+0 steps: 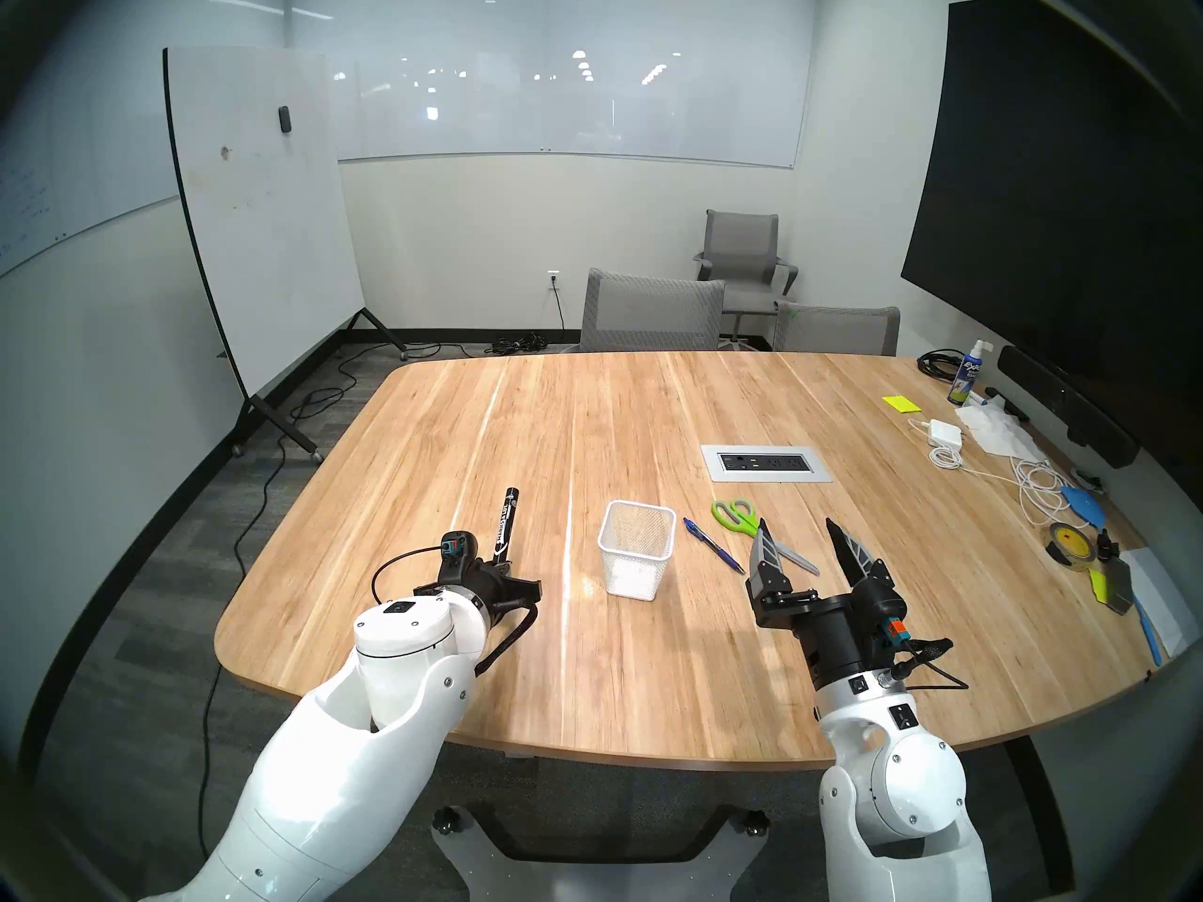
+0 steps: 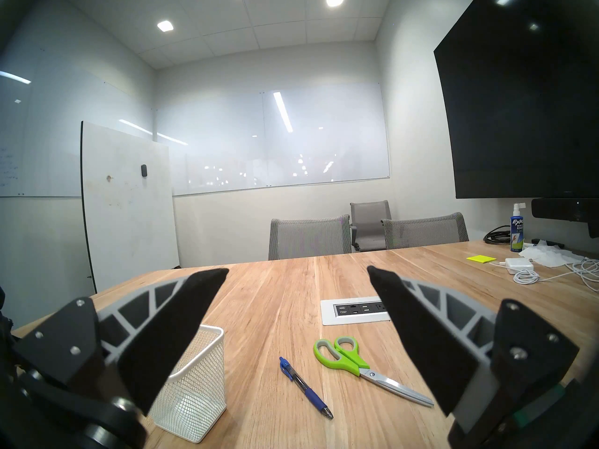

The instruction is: Place the pen, the marker, and the scissors into the pen holder

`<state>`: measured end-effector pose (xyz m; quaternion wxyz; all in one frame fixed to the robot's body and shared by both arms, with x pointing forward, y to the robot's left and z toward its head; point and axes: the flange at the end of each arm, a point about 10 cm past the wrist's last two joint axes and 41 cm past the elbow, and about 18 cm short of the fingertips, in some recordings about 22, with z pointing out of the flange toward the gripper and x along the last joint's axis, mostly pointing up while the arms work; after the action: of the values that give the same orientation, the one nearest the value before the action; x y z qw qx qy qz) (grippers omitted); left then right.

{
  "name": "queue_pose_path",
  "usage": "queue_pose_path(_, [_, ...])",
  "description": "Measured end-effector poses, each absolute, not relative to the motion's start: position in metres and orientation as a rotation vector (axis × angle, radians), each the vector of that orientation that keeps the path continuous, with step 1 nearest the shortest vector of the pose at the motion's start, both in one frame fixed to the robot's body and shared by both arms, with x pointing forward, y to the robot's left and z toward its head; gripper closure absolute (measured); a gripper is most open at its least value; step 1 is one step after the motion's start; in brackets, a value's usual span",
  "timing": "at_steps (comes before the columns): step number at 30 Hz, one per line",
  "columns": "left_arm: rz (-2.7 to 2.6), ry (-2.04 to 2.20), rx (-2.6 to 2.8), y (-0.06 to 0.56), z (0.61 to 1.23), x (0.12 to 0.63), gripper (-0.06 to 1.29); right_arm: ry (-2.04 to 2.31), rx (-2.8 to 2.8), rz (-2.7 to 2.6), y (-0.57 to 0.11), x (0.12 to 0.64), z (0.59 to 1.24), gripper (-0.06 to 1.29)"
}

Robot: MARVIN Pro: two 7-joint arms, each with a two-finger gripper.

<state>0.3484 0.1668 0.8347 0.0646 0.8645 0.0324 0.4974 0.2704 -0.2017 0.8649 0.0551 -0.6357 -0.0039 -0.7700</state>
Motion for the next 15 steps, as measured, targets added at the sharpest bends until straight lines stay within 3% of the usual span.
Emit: queue_pose_path(15, [1.601, 0.053, 2.544, 0.170, 0.847, 0.335, 1.06, -0.012, -1.930, -2.338, -0.202, 0.270, 0.865, -0.02])
